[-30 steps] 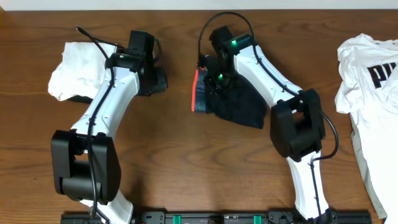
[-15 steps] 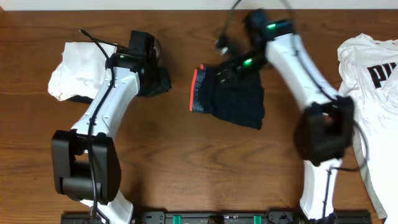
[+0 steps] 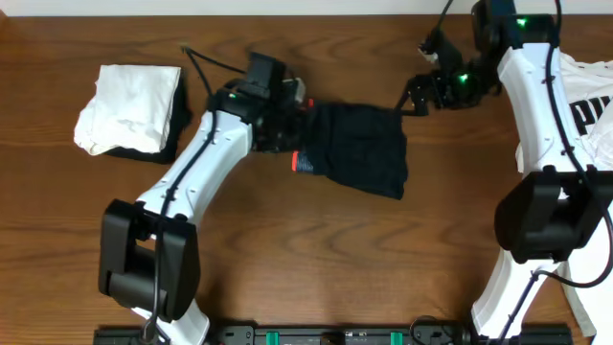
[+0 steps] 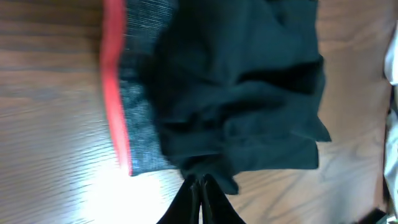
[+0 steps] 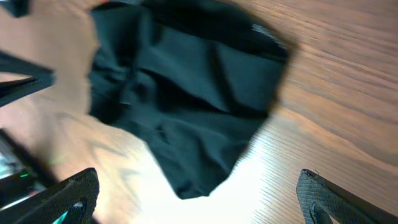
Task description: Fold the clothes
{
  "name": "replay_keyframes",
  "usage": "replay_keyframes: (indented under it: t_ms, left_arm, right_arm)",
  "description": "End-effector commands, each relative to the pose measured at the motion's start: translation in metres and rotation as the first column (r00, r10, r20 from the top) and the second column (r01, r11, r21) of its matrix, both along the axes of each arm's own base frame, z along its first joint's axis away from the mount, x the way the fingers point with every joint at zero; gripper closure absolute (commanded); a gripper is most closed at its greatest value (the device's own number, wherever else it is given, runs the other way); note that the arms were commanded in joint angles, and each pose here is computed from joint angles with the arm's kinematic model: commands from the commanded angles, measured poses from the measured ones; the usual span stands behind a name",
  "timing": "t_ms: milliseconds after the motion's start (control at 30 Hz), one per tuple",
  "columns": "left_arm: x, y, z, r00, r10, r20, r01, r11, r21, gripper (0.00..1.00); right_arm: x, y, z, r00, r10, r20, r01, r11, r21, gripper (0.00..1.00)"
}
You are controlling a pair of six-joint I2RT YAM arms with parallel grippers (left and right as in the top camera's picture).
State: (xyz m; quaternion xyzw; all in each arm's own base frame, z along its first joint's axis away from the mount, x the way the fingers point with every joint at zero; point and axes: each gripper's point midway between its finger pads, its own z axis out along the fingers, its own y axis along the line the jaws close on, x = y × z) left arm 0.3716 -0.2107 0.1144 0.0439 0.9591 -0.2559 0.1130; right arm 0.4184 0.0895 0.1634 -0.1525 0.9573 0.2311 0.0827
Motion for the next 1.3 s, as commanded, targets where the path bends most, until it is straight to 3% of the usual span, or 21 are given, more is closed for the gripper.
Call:
replay_keyframes:
  t_ms: [0,167,467,667,900,1067,1267]
  left_arm:
    - [-0.004,-0.010,0.010,0.999,-0.044,0.027,0.044,0.999,-0.018,0.94]
    - [-0.015,-0.033,0.010,0.994,-0.102,0.038,0.103,0.994,-0.021,0.94]
    - [-0.012,-0.058,0.013,0.983,-0.139,0.117,0.141,0.990,-0.011,0.94]
    - [-0.009,-0.057,-0.013,0.988,-0.138,0.075,0.137,0.990,0.017,0.94]
    - [-0.007,-0.032,-0.069,0.996,-0.090,-0.016,0.092,0.978,0.189,0.94]
    - [-0.005,0.015,-0.085,0.999,-0.019,-0.029,0.028,0.918,0.395,0.94]
    - [-0.003,0.023,-0.088,1.000,-0.005,-0.021,0.013,0.905,0.425,0.94]
  right_arm:
    - [0.003,-0.024,-0.008,1.000,-0.030,0.004,0.030,0.993,-0.117,0.01]
    - [0.010,-0.044,-0.013,0.998,-0.043,0.037,0.050,0.972,-0.229,0.01]
    - [0.010,-0.044,-0.013,0.998,-0.043,0.038,0.051,0.972,-0.228,0.01]
    - [0.011,-0.043,-0.013,0.998,-0.043,0.038,0.050,0.972,-0.228,0.01]
    - [0.010,-0.042,-0.013,0.998,-0.040,0.038,0.048,0.972,-0.228,0.01]
    - [0.010,-0.042,-0.013,0.998,-0.040,0.038,0.048,0.972,-0.228,0.01]
    - [0.010,-0.042,-0.013,0.998,-0.040,0.038,0.048,0.972,-0.228,0.01]
